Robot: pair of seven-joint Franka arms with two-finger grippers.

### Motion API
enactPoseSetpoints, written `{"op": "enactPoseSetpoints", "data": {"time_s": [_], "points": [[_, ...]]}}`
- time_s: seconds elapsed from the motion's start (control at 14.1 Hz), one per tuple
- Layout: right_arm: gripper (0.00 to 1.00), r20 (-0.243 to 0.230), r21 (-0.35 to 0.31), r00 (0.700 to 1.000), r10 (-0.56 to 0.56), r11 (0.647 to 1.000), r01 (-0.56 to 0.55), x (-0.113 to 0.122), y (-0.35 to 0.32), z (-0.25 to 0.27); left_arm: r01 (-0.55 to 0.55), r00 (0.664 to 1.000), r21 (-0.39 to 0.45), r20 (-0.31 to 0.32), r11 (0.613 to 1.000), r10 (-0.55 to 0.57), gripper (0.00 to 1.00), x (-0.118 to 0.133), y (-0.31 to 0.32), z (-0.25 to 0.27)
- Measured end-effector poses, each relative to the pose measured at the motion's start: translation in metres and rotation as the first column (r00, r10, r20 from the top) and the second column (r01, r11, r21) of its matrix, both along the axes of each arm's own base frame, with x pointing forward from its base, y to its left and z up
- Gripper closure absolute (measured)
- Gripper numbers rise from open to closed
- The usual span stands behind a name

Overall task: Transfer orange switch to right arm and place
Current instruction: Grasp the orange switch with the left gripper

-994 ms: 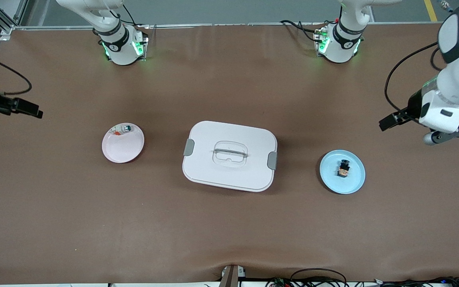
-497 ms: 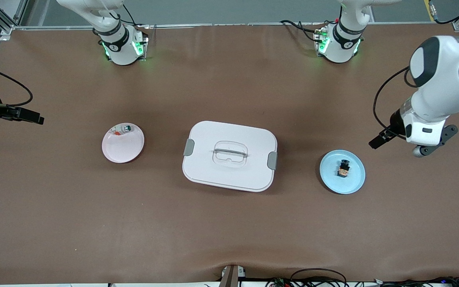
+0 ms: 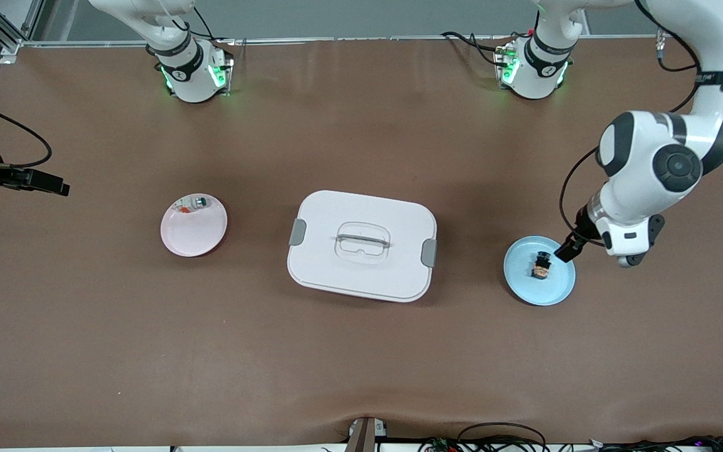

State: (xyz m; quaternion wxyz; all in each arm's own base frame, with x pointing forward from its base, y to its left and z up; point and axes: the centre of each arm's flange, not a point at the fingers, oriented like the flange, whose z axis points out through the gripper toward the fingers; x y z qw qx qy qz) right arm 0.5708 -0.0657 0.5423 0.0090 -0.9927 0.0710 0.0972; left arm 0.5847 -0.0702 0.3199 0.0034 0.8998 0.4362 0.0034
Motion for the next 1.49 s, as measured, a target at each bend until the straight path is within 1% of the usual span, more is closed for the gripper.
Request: {"op": "enactPoseSetpoints", "data": {"time_s": [0.14, 0.36, 0.5, 0.85, 1.21, 1.49], "points": [[0.00, -0.002, 0.001, 1.000, 0.001, 1.000, -0.001, 0.000, 0.001, 0.000, -0.015, 1.000, -0.004, -0.012, 1.000, 0.015, 0.00, 0.003, 0.000, -0.026], [0.00, -0.013, 0.022, 1.000, 0.007, 1.000, -0.007, -0.001, 0.008, -0.001, -0.032, 0.999, -0.012, -0.006, 0.999, 0.032, 0.00, 0.009, 0.004, -0.061], [0.00, -0.022, 0.029, 1.000, 0.011, 1.000, -0.010, -0.002, 0.011, -0.001, -0.055, 0.998, -0.016, -0.002, 0.998, 0.055, 0.00, 0.011, 0.005, -0.075], [0.00, -0.033, 0.034, 0.999, 0.012, 0.999, -0.011, -0.003, 0.012, -0.002, -0.176, 0.984, -0.026, 0.005, 0.984, 0.176, 0.00, 0.013, -0.001, -0.097], [0.00, -0.037, 0.040, 0.999, 0.011, 0.999, -0.010, -0.004, 0.013, -0.002, -0.250, 0.968, -0.022, -0.021, 0.968, 0.249, 0.00, 0.011, 0.001, -0.123], [0.00, -0.040, 0.064, 0.999, 0.008, 0.998, -0.005, -0.004, 0.015, -0.004, -0.276, 0.961, -0.025, -0.017, 0.961, 0.276, 0.00, 0.016, 0.000, -0.125]]}}
